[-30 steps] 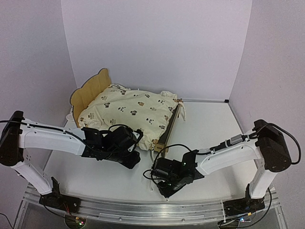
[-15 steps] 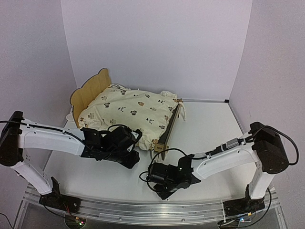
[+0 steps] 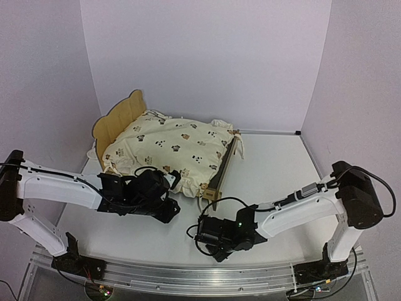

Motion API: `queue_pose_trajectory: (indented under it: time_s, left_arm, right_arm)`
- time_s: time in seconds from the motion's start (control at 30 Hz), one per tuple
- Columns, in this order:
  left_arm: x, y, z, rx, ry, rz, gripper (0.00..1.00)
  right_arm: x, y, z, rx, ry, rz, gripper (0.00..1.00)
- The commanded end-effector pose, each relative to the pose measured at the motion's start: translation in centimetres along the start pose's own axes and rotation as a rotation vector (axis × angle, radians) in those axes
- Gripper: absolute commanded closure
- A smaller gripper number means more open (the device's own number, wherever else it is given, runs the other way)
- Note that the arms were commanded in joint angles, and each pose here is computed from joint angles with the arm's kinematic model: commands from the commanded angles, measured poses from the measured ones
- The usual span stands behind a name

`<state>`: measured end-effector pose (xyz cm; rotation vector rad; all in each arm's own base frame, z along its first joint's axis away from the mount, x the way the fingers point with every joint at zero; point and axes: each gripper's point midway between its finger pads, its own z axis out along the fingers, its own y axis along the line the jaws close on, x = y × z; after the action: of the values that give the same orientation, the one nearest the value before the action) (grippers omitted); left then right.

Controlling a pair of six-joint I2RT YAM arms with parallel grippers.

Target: Set up the pet bed

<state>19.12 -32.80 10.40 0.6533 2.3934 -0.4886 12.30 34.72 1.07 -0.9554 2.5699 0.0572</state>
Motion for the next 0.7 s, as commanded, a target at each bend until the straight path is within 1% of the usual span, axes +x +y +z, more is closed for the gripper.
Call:
queue_pose_trajectory:
  time_s: [0.0, 0.17, 0.4, 0.5, 0.67]
  left_arm:
    - [-2.8, -1.1, -0.6, 0.064, -0.13, -0.056, 0.64]
    - [-3.1, -1.4, 0.0, 0.074, -0.147, -0.064, 0.64]
    - [-4.4, -1.0, 0.0, 0.074, -0.217, -0.097, 0.58]
    - [-5.5, -1.4, -0.2, 0.099, -0.267, -0.109, 0.58]
    - [-6.2, -2.2, 0.3, 0.142, -0.293, -0.099, 0.58]
  right_arm:
    - [-1.8, -1.4, -2.5, 0.046, -0.079, -0.029, 1.0]
    - [-3.0, -2.5, -3.5, 0.101, -0.112, -0.06, 1.0]
    - [-4.5, -3.7, -4.6, 0.138, -0.158, -0.102, 1.0]
    - [-5.4, -4.3, -5.0, 0.156, -0.178, -0.113, 1.0]
    - [-6.6, -5.0, -5.6, 0.159, -0.196, -0.11, 1.0]
